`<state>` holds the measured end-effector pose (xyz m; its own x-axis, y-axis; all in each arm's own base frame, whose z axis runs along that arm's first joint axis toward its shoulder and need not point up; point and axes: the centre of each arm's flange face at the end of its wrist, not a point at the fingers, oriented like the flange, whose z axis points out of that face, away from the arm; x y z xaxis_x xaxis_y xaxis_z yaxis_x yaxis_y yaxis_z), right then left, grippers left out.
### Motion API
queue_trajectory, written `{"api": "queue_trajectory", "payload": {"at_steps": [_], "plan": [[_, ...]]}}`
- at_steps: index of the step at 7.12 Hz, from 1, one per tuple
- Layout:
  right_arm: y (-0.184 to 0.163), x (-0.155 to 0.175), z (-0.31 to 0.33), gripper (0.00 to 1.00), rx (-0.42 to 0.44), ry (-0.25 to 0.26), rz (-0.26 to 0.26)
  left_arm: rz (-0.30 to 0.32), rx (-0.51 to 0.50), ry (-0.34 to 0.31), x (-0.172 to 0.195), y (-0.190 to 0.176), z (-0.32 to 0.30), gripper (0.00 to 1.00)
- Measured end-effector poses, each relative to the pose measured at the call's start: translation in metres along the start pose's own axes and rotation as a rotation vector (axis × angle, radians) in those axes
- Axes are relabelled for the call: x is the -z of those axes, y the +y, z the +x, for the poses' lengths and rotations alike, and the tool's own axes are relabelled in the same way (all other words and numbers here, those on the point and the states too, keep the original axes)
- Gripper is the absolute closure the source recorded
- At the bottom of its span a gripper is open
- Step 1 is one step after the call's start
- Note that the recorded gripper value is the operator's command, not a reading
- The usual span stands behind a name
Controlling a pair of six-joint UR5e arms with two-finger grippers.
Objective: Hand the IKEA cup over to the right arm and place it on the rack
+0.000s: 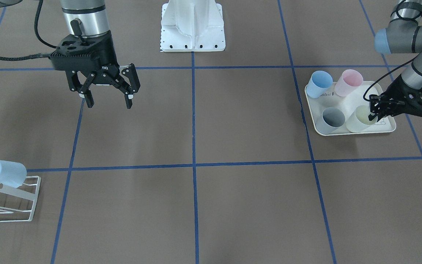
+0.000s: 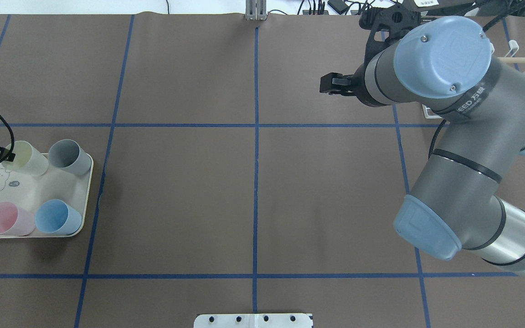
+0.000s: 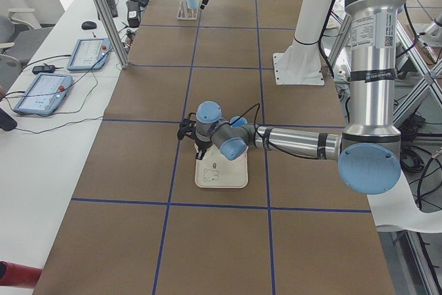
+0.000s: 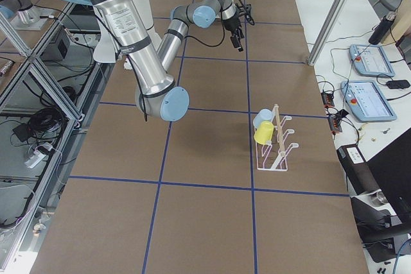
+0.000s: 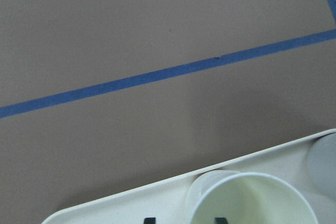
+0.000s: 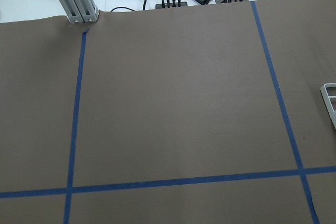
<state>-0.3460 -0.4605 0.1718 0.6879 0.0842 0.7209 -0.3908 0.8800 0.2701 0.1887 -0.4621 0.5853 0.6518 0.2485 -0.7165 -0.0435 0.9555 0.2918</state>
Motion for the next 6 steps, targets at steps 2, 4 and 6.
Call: {"api": "queue_trajectory", "payload": {"at_steps": [2,4,6], "plan": [[0.000,0.000,0.000,0.00,0.000,0.001,0.001,0.001,0.010,-0.006,0.012,0.006,0.001,1.00],[0.001,-0.001,-0.001,0.00,0.001,0.002,-0.001,0.053,0.061,-0.031,0.056,-0.003,-0.010,1.00],[0.001,-0.001,-0.003,0.00,0.002,-0.001,-0.001,0.099,0.129,-0.065,0.093,-0.014,-0.028,1.00]]}}
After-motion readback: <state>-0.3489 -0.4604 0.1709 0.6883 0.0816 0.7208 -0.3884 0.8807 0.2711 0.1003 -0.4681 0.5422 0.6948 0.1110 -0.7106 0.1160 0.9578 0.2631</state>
